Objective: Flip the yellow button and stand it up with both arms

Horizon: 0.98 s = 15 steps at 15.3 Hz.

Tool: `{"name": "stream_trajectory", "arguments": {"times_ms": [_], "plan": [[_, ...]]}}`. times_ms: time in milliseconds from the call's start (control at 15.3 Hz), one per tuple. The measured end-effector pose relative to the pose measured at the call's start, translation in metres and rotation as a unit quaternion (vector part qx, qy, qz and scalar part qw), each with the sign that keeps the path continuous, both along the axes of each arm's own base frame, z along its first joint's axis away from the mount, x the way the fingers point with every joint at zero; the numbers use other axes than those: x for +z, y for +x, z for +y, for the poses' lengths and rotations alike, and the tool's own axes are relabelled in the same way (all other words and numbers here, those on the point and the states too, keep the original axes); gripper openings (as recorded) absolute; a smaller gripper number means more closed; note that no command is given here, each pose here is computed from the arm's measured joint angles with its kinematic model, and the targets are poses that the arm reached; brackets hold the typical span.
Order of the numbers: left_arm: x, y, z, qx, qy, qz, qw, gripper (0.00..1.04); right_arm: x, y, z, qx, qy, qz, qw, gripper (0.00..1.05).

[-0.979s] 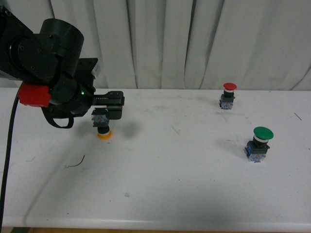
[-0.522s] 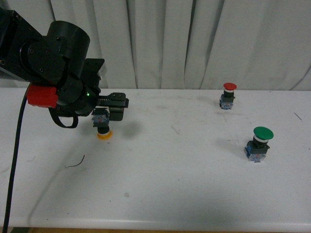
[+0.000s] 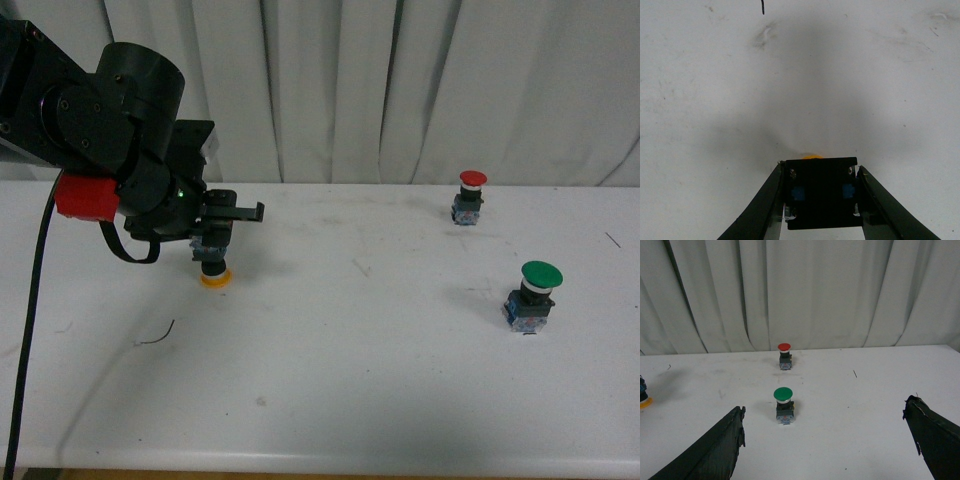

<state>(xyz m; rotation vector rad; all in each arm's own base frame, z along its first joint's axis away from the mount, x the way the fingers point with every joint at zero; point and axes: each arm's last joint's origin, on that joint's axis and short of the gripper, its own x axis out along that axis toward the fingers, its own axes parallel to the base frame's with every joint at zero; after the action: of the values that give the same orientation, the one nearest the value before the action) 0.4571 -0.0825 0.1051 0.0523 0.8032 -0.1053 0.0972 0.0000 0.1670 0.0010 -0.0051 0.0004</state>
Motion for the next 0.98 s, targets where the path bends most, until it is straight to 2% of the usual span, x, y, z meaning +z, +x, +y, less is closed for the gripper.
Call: {"name": "stream_trajectory", "arguments": {"times_ms": [196,392,457,718,849,979], "plan": [[0.008,-0.011,-0.002,-0.008,-0.006,-0.007,1.000,0.36,0.000,0.000,0.000,0.000,0.000,0.000,1.000,0.98],[0.065,-0.047,-0.007,-0.030,-0.027,-0.078,0.996,0.36,0.000,0.000,0.000,0.000,0.000,0.000,1.000,0.98],[0.088,-0.071,-0.009,-0.041,-0.034,-0.109,0.993,0.36,0.000,0.000,0.000,0.000,0.000,0.000,1.000,0.98],[0.134,-0.161,-0.014,-0.090,-0.056,-0.170,0.980,0.36,0.000,0.000,0.000,0.000,0.000,0.000,1.000,0.98],[0.143,-0.169,-0.009,-0.084,-0.064,-0.189,0.976,0.36,0.000,0.000,0.000,0.000,0.000,0.000,1.000,0.98],[0.132,-0.174,-0.008,-0.085,-0.095,-0.170,0.977,0.36,0.000,0.000,0.000,0.000,0.000,0.000,1.000,0.98]]}}
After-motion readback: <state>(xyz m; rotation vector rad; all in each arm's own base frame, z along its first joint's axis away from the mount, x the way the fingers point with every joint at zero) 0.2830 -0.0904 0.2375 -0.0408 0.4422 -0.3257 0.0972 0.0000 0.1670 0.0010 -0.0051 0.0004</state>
